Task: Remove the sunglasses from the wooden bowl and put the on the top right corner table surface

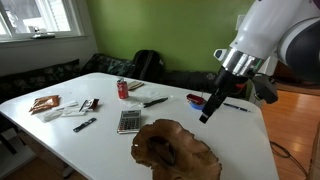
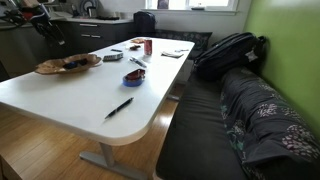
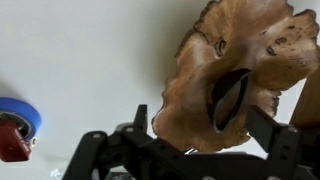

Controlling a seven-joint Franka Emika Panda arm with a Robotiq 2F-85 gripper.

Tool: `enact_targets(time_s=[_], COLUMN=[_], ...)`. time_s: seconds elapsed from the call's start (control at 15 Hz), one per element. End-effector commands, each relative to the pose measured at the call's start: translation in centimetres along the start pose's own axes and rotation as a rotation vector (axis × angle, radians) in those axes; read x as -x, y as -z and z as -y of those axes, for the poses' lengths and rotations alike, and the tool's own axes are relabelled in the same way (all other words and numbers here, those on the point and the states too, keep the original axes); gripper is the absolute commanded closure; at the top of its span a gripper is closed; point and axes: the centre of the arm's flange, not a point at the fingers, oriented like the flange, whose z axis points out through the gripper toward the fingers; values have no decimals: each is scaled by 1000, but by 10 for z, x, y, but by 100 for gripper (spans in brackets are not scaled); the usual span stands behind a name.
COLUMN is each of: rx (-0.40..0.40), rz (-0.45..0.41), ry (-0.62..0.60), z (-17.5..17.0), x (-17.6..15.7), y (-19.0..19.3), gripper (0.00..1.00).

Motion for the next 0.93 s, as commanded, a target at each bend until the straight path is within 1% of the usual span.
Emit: enact_targets(time_s=[0.0,0.2,0.27,0.4,0.47,0.53,0.8,0.87], rx=[-106,-104,-100,-59,-53,-69,-67,-42], rz=[-63,-119,-125,-125,-121,-114,-114,-76], ry=[12,55,53,36,21,31,33,27], z=[17,32,31,23,19,13,11,12], x=[3,3,1,-2,-3,2,-1,2], y=[-47,-74,-81,-96,-99,-79,-82,-84], gripper=[0,0,0,0,0,0,0,0])
